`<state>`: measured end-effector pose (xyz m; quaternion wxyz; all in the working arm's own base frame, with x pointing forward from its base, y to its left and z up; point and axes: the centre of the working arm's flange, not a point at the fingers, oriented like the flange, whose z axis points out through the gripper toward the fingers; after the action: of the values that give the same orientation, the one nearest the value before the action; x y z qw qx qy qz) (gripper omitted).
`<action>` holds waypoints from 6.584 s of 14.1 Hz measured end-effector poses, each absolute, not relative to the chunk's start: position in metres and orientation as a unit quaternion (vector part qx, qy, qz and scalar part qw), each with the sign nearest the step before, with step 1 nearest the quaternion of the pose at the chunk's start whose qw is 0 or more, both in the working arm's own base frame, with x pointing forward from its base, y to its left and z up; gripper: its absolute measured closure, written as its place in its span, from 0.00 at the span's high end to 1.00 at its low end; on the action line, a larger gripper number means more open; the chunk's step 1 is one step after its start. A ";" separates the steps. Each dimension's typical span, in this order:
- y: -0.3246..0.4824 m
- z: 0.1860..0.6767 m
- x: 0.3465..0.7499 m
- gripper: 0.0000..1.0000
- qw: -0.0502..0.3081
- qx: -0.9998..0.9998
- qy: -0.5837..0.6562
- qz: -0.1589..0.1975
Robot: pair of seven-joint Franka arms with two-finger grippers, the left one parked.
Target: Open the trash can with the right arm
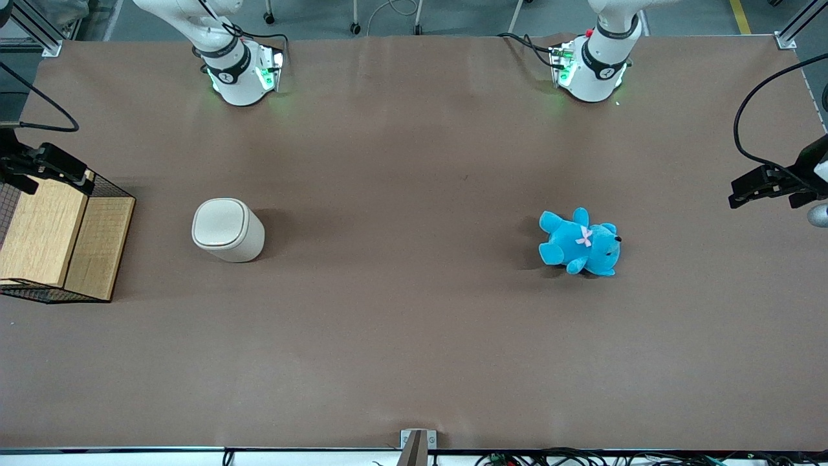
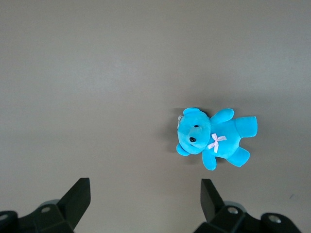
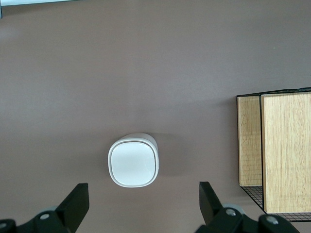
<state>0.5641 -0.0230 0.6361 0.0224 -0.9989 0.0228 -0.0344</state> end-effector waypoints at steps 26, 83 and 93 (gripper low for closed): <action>0.036 0.451 0.557 0.01 0.018 -0.989 -0.027 0.144; -0.012 0.645 0.578 1.00 0.021 -1.000 -0.012 0.003; -0.026 0.636 0.573 1.00 0.018 -0.999 0.001 -0.029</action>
<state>0.5728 -0.0259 0.6357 0.0184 -0.9994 0.0009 -0.0291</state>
